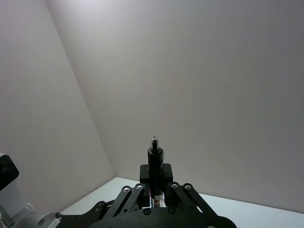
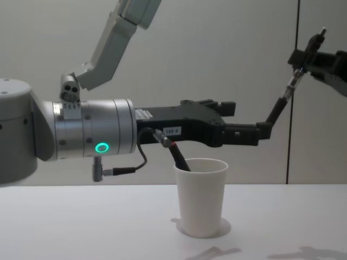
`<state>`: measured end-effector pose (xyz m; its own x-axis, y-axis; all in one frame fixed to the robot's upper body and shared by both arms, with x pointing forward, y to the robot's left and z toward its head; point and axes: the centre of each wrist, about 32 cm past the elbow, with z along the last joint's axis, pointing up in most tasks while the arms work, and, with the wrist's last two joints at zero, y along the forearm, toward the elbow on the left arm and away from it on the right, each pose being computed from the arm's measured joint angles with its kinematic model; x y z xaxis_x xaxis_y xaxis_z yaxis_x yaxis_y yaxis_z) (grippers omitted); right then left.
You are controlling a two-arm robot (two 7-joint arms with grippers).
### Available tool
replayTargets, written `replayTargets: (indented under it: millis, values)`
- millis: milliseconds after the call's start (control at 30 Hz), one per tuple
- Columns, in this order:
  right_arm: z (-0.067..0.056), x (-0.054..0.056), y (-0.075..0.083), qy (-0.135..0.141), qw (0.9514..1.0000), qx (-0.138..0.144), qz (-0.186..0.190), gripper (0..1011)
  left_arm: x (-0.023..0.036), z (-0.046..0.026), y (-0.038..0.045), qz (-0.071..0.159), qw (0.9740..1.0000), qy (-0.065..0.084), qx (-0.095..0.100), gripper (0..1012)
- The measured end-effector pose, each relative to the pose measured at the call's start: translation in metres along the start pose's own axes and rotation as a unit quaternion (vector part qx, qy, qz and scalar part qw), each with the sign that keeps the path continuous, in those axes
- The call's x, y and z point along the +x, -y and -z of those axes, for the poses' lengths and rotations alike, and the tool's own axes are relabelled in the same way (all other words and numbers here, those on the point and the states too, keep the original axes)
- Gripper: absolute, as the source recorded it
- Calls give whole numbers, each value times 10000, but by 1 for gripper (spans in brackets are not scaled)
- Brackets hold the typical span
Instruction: Place the pen into the pen holder.
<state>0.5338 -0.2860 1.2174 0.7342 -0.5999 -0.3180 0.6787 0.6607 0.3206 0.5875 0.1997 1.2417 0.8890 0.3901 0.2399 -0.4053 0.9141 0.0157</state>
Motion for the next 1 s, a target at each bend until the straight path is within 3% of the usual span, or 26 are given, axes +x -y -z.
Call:
replayTargets:
  millis: [400,1000]
  values:
    - [-188,133,-34,303,9994,-132,38,148,0,0,0,0,10000,0,0,1004]
    - [-257,403,-172,373,9989,-220,-173,148,0,0,0,0,10000,0,0,1004]
